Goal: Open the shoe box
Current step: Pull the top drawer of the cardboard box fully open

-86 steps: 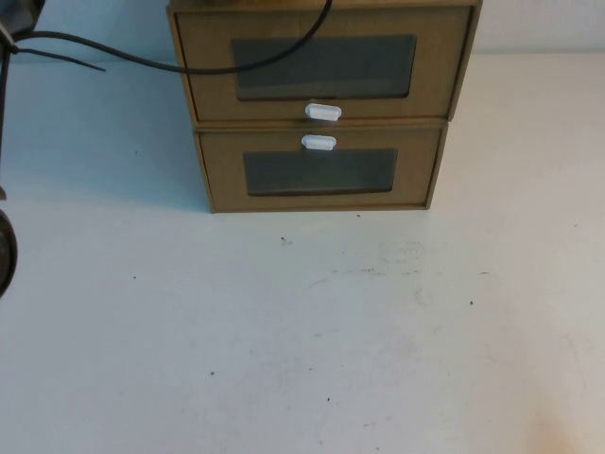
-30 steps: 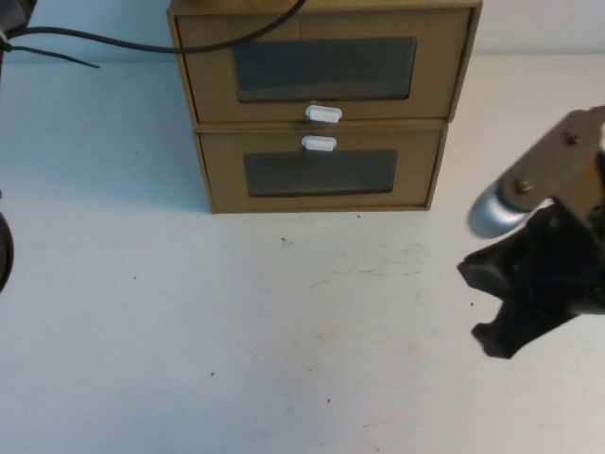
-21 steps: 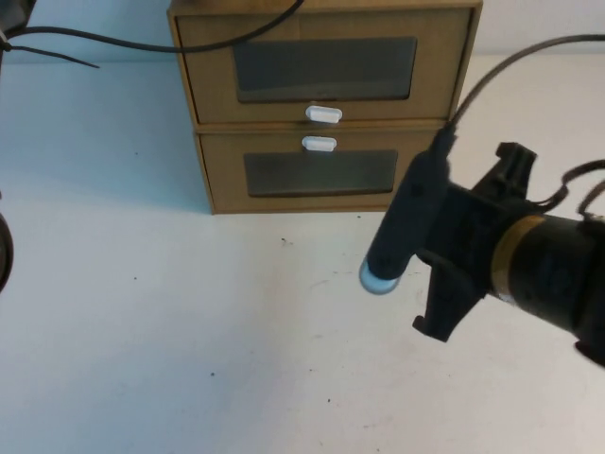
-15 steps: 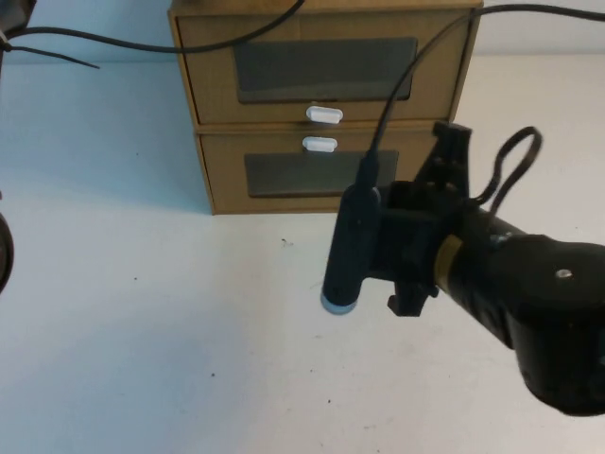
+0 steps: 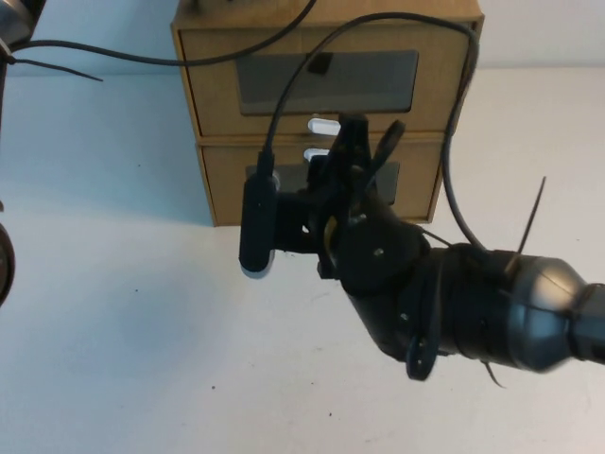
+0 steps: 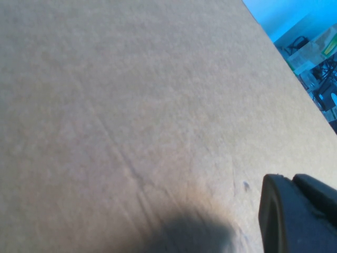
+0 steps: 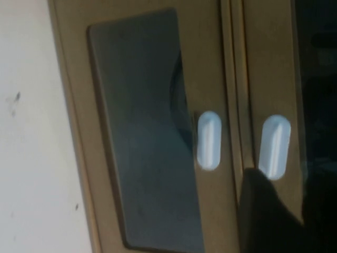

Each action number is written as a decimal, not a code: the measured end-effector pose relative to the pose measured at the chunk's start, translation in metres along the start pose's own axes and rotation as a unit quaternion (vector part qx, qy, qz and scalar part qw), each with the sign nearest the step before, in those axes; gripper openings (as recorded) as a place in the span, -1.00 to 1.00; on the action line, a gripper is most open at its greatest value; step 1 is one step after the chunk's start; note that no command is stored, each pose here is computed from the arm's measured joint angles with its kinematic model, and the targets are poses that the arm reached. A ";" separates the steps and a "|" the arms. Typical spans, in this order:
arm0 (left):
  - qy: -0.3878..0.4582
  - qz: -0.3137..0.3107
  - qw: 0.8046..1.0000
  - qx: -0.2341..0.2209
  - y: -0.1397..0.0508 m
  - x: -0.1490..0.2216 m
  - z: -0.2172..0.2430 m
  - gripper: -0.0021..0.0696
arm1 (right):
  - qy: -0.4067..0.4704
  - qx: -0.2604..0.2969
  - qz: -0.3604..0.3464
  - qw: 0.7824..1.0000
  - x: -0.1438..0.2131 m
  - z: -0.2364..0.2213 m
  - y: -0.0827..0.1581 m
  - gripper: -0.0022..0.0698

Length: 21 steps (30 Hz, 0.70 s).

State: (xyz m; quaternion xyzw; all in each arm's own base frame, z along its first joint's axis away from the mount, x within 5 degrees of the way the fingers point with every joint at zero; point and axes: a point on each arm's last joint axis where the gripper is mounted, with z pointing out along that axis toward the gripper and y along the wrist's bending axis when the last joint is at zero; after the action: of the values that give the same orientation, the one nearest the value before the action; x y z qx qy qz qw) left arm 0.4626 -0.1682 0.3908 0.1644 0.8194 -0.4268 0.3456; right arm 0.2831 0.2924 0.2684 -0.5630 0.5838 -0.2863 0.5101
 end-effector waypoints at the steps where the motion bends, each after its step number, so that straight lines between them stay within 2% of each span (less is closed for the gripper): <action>1: 0.000 0.000 1.000 0.000 0.000 0.000 0.000 -0.95 | 0.000 0.003 0.002 1.000 -0.003 0.004 0.000 -0.43; 4: 0.000 0.000 1.000 0.000 0.000 0.000 0.000 -0.95 | 0.004 0.008 0.005 1.000 -0.008 0.017 -0.001 -0.24; 7: 0.000 0.000 1.000 0.000 0.000 0.000 0.000 -0.95 | 0.012 0.015 0.010 1.000 -0.006 0.027 -0.005 -0.18; 13: 0.000 0.000 1.000 0.000 0.000 0.000 0.000 -0.95 | 0.022 0.015 0.021 0.999 0.011 0.042 -0.015 -0.17; 21: 0.003 0.002 1.000 -0.003 0.001 0.001 0.000 -0.95 | 0.010 -0.001 0.026 1.000 0.019 0.052 -0.017 -0.24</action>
State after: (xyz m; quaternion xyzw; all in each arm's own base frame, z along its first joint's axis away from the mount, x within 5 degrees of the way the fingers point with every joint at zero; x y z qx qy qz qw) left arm 0.4625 -0.1679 0.3901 0.1659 0.8214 -0.4232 0.3444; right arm 0.3397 0.2837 0.2622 -0.5449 0.6036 -0.2780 0.5112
